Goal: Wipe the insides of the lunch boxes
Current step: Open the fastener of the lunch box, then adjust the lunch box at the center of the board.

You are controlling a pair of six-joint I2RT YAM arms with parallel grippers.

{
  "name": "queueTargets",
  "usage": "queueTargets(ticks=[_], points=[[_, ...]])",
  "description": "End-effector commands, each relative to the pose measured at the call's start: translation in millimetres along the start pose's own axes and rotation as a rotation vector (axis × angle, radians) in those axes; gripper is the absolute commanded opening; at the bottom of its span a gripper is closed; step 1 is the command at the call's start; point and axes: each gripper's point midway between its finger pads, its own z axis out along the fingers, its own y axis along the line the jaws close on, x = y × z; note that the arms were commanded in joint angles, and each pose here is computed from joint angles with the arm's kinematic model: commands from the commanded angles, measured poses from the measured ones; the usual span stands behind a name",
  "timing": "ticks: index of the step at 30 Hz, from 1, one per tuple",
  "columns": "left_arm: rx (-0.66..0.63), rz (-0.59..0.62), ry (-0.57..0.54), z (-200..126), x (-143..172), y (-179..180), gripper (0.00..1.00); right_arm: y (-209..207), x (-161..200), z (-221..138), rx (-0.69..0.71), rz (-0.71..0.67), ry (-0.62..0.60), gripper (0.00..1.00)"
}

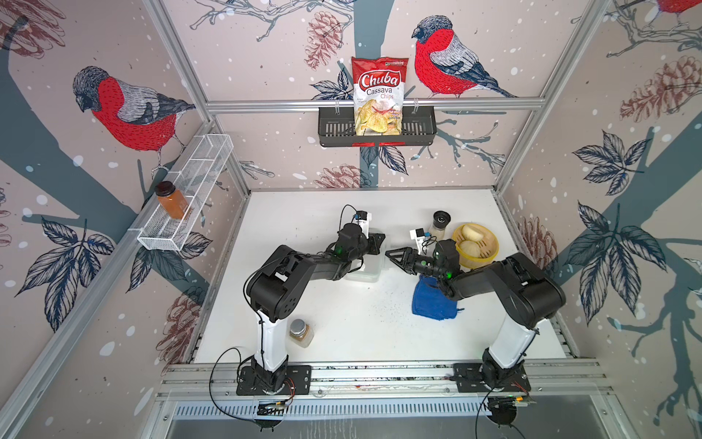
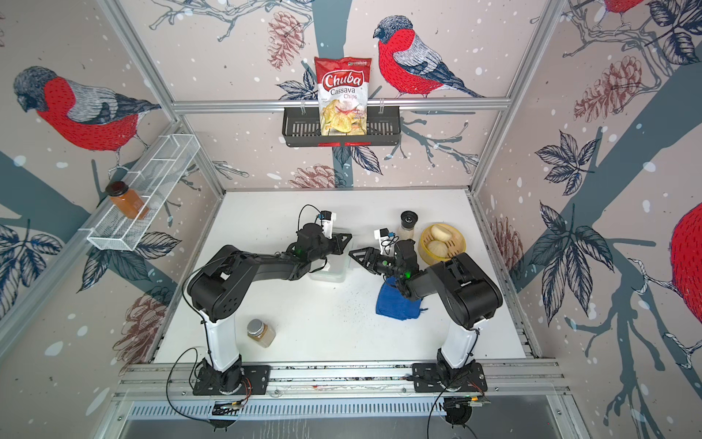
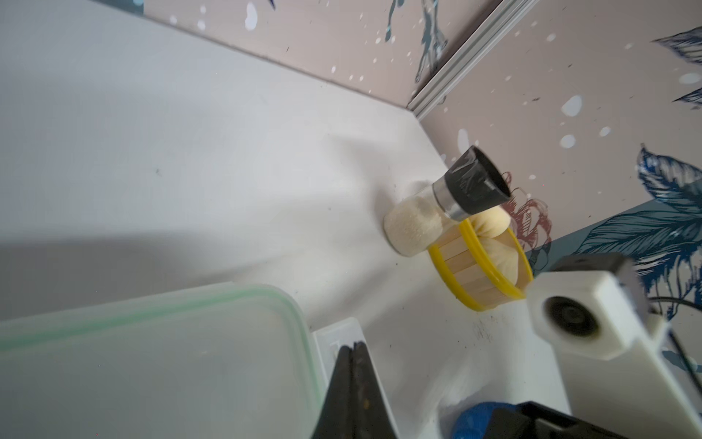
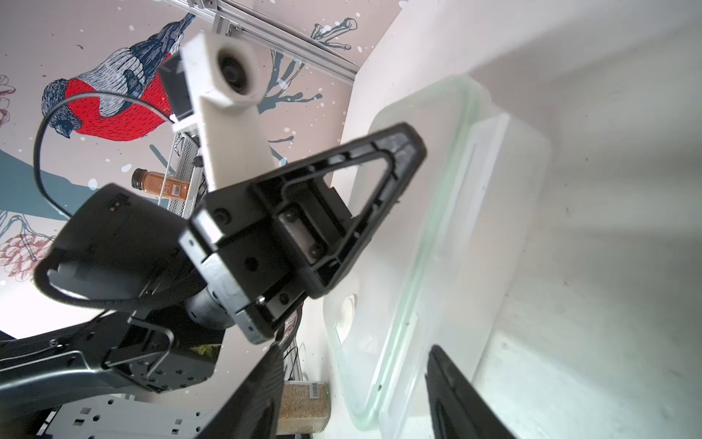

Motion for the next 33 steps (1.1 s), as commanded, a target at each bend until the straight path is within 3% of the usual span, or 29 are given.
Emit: queueTargets(ticks=[1, 7, 9, 11, 13, 16, 19, 26, 33], points=[[-0.466, -0.238, 0.658, -70, 149, 75, 0.00, -12, 3, -7, 0.124, -0.045, 0.000, 0.63], [-0.400, -0.148, 0.539, -50, 57, 32, 0.00, -13, 18, -19, 0.324, -0.151, 0.017, 0.61], [-0.389, -0.124, 0.495, -46, 26, 24, 0.00, -9, 27, -20, 0.372, -0.189, 0.023, 0.47], [-0.377, -0.106, 0.445, -43, -9, 19, 0.00, -3, 42, -17, 0.415, -0.240, 0.046, 0.17], [-0.378, -0.098, 0.405, -45, -37, 20, 0.00, 6, 56, -12, 0.416, -0.272, 0.070, 0.01], [-0.364, -0.108, 0.337, -55, -73, 25, 0.00, 13, 77, -3, 0.418, -0.299, 0.111, 0.00], [-0.428, -0.103, 0.287, -71, -94, 44, 0.00, 17, 98, 11, 0.396, -0.310, 0.171, 0.00], [-0.553, -0.184, 0.258, -90, -94, 111, 0.00, 17, 136, 43, 0.361, -0.332, 0.322, 0.00], [-0.583, -0.228, 0.229, -87, -100, 143, 0.00, -10, 132, 63, 0.404, -0.297, 0.371, 0.00]])
